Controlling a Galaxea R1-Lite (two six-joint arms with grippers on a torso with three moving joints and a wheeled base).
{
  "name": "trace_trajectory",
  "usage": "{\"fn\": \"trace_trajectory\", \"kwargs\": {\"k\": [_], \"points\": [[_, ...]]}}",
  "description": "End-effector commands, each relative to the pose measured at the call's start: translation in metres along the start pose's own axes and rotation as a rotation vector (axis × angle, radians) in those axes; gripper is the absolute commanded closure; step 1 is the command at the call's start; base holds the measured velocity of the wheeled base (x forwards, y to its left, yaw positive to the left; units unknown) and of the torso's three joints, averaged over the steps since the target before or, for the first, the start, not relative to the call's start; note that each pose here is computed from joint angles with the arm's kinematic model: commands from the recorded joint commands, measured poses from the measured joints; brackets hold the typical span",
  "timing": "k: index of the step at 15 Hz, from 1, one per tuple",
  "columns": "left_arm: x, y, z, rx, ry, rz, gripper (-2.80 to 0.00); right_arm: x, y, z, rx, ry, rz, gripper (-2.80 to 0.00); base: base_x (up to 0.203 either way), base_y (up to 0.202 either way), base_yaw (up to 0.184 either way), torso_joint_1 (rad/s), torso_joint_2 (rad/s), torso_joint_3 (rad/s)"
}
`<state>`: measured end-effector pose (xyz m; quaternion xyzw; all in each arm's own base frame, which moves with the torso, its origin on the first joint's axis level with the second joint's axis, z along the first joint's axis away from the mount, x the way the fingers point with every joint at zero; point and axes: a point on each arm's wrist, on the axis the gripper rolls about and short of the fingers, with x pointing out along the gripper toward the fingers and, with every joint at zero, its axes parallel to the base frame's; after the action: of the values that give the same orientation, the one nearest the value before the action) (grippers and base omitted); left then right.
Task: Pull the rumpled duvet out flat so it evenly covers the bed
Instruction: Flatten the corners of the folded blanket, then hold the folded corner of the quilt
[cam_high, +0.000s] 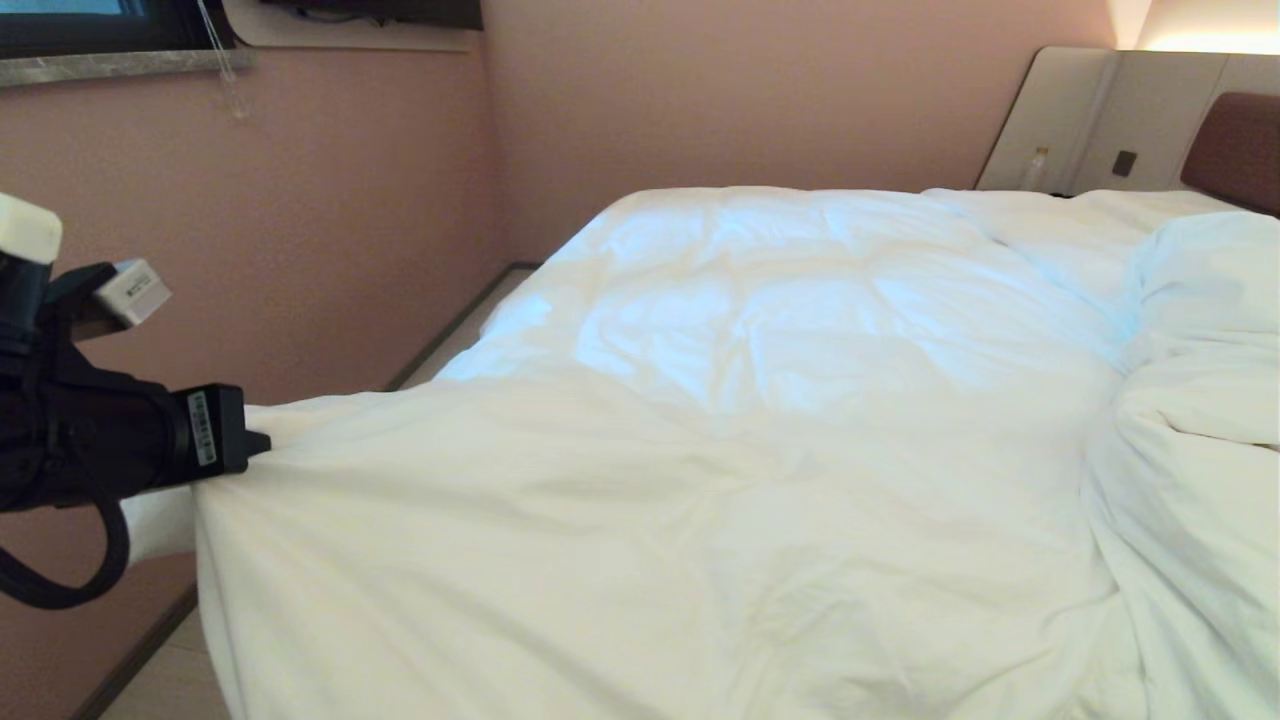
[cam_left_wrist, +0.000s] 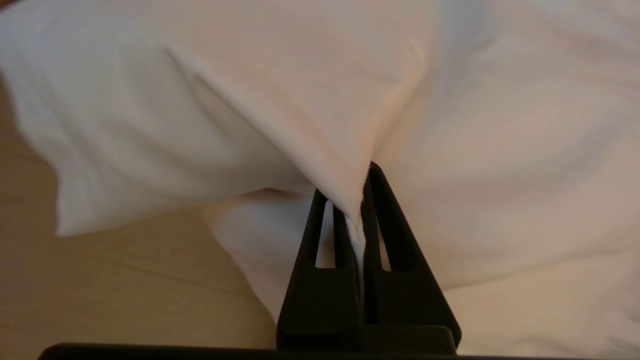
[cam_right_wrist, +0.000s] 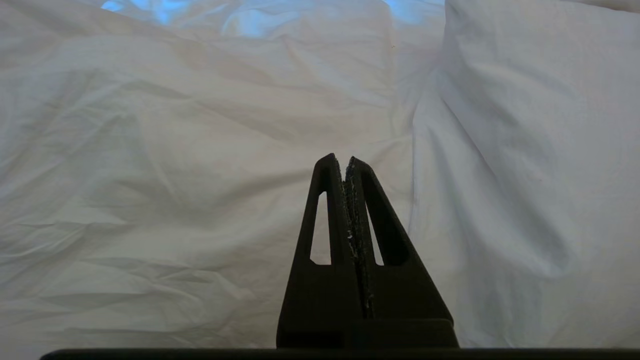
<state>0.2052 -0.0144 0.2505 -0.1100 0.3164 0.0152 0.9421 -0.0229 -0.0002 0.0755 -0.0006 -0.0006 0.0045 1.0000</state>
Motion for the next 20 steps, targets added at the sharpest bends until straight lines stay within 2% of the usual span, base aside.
{"fn": "trace_trajectory", "kwargs": {"k": [1,2,3,6,9,13,16,20], "points": [[0.004,0.001,-0.003,0.002,0.016,0.022,0.00,0.000,0.000,0.000,0.000,0.001,0.000,0.00,0.000,0.000,0.000,0.000,0.00,0.000],[0.004,0.001,-0.004,0.008,0.018,0.024,0.00,0.000,0.000,0.000,0.000,0.001,0.000,0.00,0.000,0.000,0.000,0.000,0.00,0.000],[0.005,0.003,-0.008,0.021,0.032,0.029,-2.80,0.000,0.000,0.000,0.000,0.001,0.000,0.00,0.000,0.000,0.000,0.000,0.00,0.000],[0.000,0.004,-0.013,0.046,0.048,0.036,-2.80,0.000,0.000,0.000,0.000,0.001,0.000,0.00,0.000,0.000,0.000,0.000,0.00,0.000],[-0.023,0.009,-0.032,0.119,0.155,0.056,-2.80,0.000,0.000,0.000,0.000,0.001,0.000,0.00,0.000,0.000,0.000,0.000,0.00,0.000],[-0.037,0.008,-0.027,0.125,0.099,0.028,-2.80,0.000,0.000,0.000,0.000,0.001,0.000,0.00,0.000,0.000,0.000,0.000,0.00,0.000],[-0.039,0.005,-0.023,0.105,0.046,-0.053,-2.80,0.000,0.000,0.000,0.000,0.001,0.000,0.00,0.000,0.000,0.000,0.000,0.00,0.000],[-0.051,0.005,-0.020,0.076,-0.003,-0.078,-2.80,0.000,0.000,0.000,0.000,0.001,0.000,0.00,0.000,0.000,0.000,0.000,0.00,0.000]]}}
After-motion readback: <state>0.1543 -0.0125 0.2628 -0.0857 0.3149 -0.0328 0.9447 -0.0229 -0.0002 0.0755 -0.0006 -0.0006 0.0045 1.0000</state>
